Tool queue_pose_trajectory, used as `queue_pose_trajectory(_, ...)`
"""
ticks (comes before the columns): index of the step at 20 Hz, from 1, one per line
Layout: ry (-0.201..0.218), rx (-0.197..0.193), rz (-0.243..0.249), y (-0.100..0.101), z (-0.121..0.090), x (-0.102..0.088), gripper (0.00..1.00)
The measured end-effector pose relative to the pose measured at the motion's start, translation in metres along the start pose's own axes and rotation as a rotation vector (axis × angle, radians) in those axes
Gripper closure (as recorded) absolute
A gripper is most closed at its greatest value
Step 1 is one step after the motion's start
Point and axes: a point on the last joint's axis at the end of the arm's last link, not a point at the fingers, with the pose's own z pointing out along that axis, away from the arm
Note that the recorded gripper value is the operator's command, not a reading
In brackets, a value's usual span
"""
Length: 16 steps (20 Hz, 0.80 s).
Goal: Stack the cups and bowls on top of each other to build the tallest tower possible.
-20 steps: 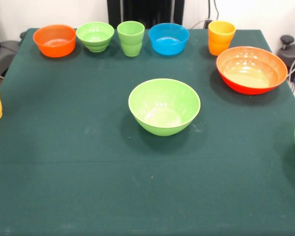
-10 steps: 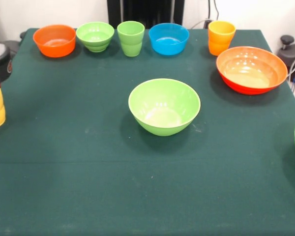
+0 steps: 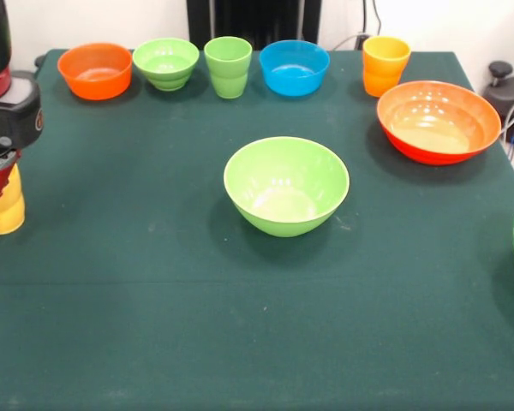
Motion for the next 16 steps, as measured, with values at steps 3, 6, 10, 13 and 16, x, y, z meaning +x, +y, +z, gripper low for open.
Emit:
queue_pose_trajectory(3,0.003,0.005,0.002,0.002,-0.004,0.005,0.00)
queue_pose_trajectory(6,0.007,0.011,0.009,0.004,-0.008,0.007,0.00)
queue_pose_trajectory(10,0.015,0.020,0.015,0.009,-0.018,0.015,0.00)
queue_pose_trajectory(13,0.018,0.025,0.012,0.015,-0.027,0.025,0.00)
queue_pose_trajectory(16,0.019,0.023,0.009,0.020,-0.034,0.035,0.00)
